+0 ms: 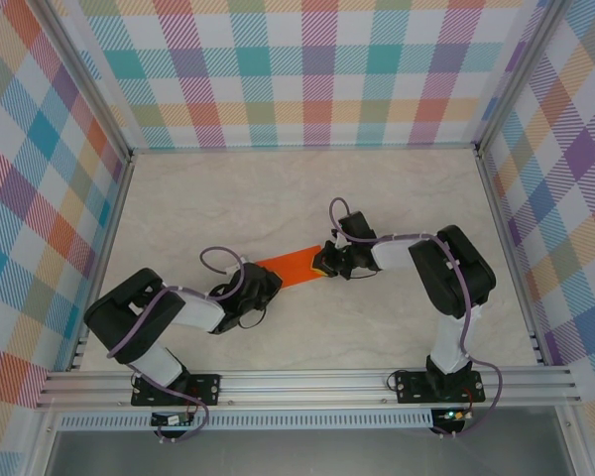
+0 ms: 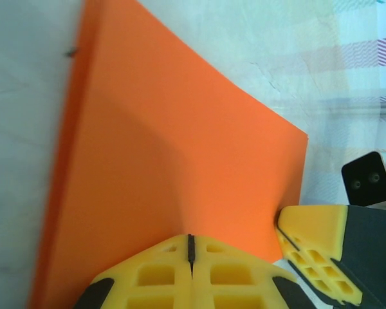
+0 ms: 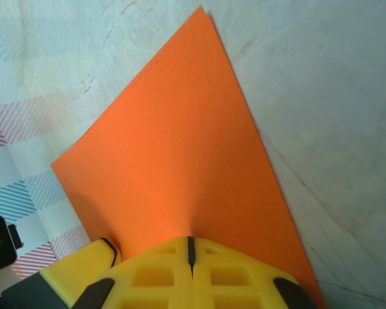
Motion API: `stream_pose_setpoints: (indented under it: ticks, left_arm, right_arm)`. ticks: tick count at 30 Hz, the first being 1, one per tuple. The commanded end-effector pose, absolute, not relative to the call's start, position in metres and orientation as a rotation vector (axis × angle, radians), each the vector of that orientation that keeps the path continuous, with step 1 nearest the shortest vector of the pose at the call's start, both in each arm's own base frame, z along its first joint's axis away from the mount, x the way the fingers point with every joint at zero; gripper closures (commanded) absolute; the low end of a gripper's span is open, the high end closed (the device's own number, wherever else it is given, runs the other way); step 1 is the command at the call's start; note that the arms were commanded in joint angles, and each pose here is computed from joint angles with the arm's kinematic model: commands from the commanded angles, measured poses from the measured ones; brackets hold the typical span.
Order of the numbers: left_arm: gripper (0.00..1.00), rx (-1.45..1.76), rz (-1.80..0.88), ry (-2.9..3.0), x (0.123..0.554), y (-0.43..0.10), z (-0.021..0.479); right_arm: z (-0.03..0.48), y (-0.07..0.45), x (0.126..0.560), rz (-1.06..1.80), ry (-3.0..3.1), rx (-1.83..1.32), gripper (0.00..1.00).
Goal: Fold a paper plane with a square sheet of paper (pick it up from the middle)
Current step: First fold in half a square sheet of paper at the center of the table.
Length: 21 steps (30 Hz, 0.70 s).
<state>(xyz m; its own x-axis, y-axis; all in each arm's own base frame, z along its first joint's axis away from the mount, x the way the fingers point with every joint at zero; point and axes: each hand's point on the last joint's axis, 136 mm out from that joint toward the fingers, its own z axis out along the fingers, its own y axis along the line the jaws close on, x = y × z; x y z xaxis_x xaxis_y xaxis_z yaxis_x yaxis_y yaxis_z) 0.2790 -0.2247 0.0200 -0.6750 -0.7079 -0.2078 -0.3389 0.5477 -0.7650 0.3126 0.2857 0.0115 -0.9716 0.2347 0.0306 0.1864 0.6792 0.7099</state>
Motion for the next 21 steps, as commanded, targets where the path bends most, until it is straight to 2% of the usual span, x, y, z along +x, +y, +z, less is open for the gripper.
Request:
stream_pose_setpoints:
  ticks: [1,11,21]
  left_arm:
    - [1.0,-0.914,-0.616,2.467,0.233,-0.171,-0.034]
    - [1.0,-0.89,-0.508,2.457,0.224,-0.146,-0.021]
    - [1.0,-0.788,-0.523,2.504,0.249,-0.145,0.023]
  right_arm:
    - [-0.069,0.222,0.281,0.661,3.027,0.642,1.0]
    - [-0.067,0.224,0.284,0.662,3.032,0.632,1.0]
    - [-0.03,0.241,0.305,0.746,2.988,0.427,1.0]
